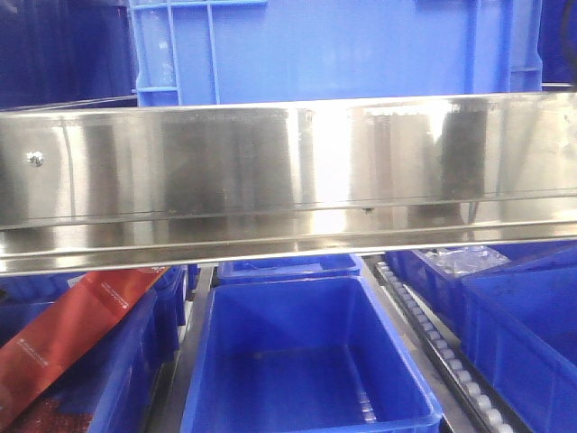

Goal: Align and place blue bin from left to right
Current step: 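Push the blue bin onto the upper shelf with both grippers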

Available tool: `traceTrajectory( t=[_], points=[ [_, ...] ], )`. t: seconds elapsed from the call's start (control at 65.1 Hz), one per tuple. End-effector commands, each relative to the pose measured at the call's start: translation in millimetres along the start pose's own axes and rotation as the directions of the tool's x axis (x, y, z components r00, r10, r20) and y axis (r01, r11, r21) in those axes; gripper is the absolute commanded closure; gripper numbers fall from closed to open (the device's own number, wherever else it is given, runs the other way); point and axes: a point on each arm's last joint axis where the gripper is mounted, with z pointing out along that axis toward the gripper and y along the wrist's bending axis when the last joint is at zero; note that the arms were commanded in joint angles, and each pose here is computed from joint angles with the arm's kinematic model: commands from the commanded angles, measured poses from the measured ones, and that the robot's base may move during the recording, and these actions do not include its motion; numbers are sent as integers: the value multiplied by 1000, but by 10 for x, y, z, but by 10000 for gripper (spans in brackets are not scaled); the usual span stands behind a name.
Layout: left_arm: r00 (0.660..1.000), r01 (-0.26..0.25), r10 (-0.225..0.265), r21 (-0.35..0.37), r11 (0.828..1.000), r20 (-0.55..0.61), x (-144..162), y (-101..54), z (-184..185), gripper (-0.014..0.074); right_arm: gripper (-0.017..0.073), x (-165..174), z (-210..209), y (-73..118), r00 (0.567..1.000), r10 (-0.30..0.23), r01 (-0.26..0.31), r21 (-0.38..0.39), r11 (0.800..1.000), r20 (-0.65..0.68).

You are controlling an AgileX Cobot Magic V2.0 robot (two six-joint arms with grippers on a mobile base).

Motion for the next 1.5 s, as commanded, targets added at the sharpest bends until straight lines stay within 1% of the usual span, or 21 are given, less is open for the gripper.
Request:
traceTrajectory(
  t=[0.0, 0.046, 0.153, 0.184, 0.246, 0.338, 0.399, 0.414, 0.43, 0.445, 0.507, 0.675, 0.829, 0.875, 0.998, 1.121, 1.182, 1.259, 1.335, 1.412, 1.489],
  points=[
    [999, -12, 11, 19, 1000, 43, -41, 65, -345, 267, 598, -82, -353, -27, 998, -9, 9, 6, 1000, 66],
    [998, -34, 33, 21, 999, 56, -45, 98, -471, 398, 657, -92, -465, -34, 997, -8, 7, 6, 1000, 77],
    [996, -64, 63, 18, 998, 65, -33, 153, -653, 634, 647, -80, -625, -45, 997, -5, 5, 7, 1000, 71],
    [995, -78, 77, 17, 997, 66, -23, 163, -680, 615, 648, -65, -647, -48, 998, -5, 5, 8, 1000, 60],
    [995, -84, 83, 15, 996, 50, 32, 179, -699, 589, 648, -22, -661, -51, 999, -8, 8, 9, 1000, 45],
    [995, -97, 97, 17, 995, 25, 156, 194, -685, 589, 648, 76, -604, -54, 999, -13, 12, 8, 1000, 36],
    [994, -102, 100, 46, 994, 38, 266, 187, -676, 589, 648, 193, -535, -56, 1000, -17, 17, 7, 1000, 24],
    [994, -104, 103, 53, 993, 32, 312, 182, -652, 589, 648, 205, -556, -57, 999, -18, 18, 5, 1000, 39],
    [994, -101, 98, 67, 993, 50, 329, 183, -681, 589, 648, 256, -521, -59, 999, -20, 20, 5, 1000, 28],
    [994, -103, 100, 73, 992, 44, 378, 178, -655, 589, 648, 283, -517, -60, 999, -21, 21, 4, 1000, 31],
    [991, -105, 96, 99, 990, 90, 493, 196, -714, 589, 648, 405, -562, -62, 998, -25, 25, -2, 1000, 59],
    [980, -116, 90, 139, 984, 180, 893, 285, -878, 589, 648, 821, -780, -96, 987, -34, 37, -16, 999, 155],
    [948, -116, 56, 175, 978, 315, 1209, 409, -1203, 589, 648, 1202, -1183, -139, 958, -31, 40, -29, 999, 284],
    [932, -117, 45, 182, 976, 359, 1326, 459, -1320, 589, 648, 1329, -1281, -153, 951, -30, 41, -31, 999, 307],
    [908, -120, 30, 189, 975, 418, 1623, 569, -1529, 589, 648, 1692, -1506, -192, 941, -28, 42, -34, 999, 338],
    [885, -118, 14, 195, 974, 465, 1924, 678, -1718, 589, 648, 2051, -1594, -222, 940, -29, 43, -35, 998, 340],
    [871, -117, 5, 197, 973, 491, 2094, 734, -1806, 589, 648, 2237, -1650, -237, 928, -27, 44, -38, 998, 371],
    [862, -115, -2, 199, 973, 507, 2300, 788, -1856, 589, 648, 2474, -1651, -250, 914, -26, 47, -42, 998, 404],
    [856, -115, -5, 200, 973, 517, 2511, 833, -1870, 589, 648, 2673, -1681, -263, 890, -23, 50, -47, 998, 456],
    [842, -112, -16, 203, 973, 540, 2710, 881, -1905, 589, 648, 2863, -1678, -273, 870, -20, 52, -51, 997, 493],
    [832, -110, -22, 205, 973, 555, 2870, 913, -1909, 589, 648, 3031, -1649, -282, 865, -20, 53, -53, 997, 501]
  ],
)
